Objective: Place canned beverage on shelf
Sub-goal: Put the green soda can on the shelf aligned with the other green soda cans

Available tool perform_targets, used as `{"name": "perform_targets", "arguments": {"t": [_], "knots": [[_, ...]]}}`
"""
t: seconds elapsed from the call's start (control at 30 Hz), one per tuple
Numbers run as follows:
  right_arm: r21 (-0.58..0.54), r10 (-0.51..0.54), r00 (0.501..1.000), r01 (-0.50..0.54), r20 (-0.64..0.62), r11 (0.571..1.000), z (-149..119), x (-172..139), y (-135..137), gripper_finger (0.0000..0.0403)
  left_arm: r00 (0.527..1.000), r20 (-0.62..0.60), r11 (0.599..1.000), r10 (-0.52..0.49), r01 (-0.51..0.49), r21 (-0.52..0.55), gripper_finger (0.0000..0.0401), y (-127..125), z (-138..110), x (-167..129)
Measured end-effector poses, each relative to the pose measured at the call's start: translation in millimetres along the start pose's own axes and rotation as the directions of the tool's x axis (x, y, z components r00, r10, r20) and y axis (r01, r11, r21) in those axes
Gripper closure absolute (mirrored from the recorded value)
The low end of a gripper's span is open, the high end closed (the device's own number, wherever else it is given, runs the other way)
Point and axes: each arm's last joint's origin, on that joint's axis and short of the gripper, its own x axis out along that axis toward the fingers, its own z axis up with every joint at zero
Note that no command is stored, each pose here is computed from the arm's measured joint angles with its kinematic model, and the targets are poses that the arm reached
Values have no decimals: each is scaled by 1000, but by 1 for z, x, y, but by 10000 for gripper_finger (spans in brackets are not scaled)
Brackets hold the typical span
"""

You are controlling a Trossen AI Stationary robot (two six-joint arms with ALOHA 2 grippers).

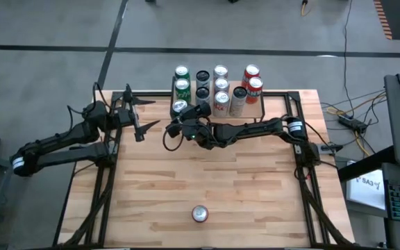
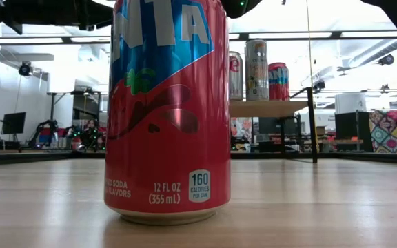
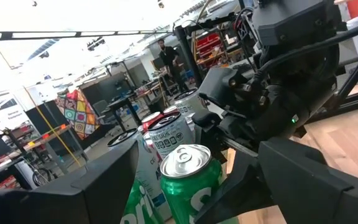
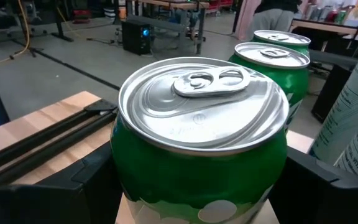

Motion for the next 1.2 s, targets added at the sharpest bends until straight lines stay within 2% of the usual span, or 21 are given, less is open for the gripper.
{"name": "perform_targets", "arguments": {"t": [1.2], "knots": [[31, -33, 999, 33, -9, 999, -1, 13, -11, 106, 1000, -4, 1000, 0, 0, 0, 84, 0, -1, 0]]}}
